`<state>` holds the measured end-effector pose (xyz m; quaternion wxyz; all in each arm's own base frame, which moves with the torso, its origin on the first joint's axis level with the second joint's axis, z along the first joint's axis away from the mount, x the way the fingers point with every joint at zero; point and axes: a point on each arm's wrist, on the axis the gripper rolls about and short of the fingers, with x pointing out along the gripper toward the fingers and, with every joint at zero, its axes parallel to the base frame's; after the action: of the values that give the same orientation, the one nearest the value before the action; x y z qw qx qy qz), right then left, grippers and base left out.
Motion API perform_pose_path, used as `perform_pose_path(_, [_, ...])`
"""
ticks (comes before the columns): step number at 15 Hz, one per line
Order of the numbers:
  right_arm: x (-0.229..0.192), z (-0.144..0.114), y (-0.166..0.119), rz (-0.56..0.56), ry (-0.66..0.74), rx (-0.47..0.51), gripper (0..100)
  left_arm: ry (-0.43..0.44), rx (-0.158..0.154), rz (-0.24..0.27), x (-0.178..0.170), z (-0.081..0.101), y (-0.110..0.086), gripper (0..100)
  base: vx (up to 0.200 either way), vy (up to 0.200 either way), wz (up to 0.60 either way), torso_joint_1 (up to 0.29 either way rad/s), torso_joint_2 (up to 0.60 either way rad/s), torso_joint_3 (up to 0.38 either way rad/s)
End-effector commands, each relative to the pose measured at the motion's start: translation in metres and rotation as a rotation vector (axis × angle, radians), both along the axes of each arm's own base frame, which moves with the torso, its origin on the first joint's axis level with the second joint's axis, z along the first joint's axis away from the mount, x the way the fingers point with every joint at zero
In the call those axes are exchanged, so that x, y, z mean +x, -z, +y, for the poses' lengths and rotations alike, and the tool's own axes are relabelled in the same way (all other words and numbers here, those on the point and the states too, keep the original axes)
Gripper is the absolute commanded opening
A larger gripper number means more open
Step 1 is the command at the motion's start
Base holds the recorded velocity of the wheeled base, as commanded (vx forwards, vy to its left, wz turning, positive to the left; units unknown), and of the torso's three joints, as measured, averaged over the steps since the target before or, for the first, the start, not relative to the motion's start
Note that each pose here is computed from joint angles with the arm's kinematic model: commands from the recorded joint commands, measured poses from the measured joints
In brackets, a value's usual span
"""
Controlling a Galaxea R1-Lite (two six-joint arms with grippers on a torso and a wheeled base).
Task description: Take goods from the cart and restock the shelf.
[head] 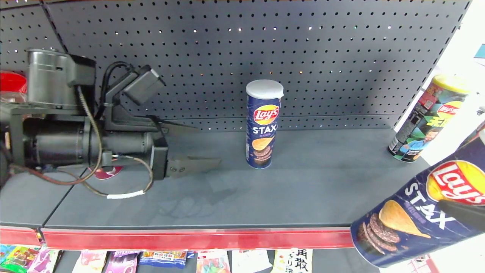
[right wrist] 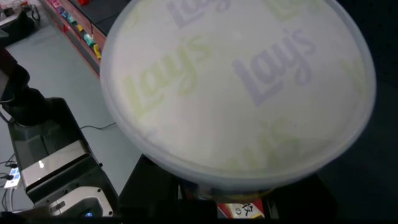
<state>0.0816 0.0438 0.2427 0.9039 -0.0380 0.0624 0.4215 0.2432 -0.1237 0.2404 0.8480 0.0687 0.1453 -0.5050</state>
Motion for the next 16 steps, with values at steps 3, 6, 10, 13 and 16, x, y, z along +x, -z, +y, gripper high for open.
perform_pose_path(3, [0.001,0.000,0.000,0.012,0.001,0.007,0,0.010,0.008,-0.043,0.056,-0.030,0.006,100,0.000,0.000,0.00,0.000,0.00,0.000])
perform_pose_path(6, [0.000,0.000,0.000,0.019,0.001,0.016,0,0.001,0.000,-0.067,0.069,-0.037,0.004,100,0.000,0.000,0.00,0.000,0.00,0.000])
perform_pose_path(10, [0.000,0.000,0.000,0.024,0.002,0.017,0,0.021,-0.027,-0.107,0.083,-0.052,0.000,100,0.000,0.000,0.00,0.000,0.00,0.000])
perform_pose_path(13, [0.001,0.001,0.000,0.024,0.003,0.017,0,0.041,-0.030,-0.107,0.092,-0.065,0.005,100,0.000,0.000,0.00,0.000,0.00,0.000])
perform_pose_path(16, [0.001,0.000,0.000,0.024,0.005,0.017,0,0.054,-0.033,-0.109,0.098,-0.072,0.007,100,0.000,0.000,0.00,0.000,0.00,0.000])
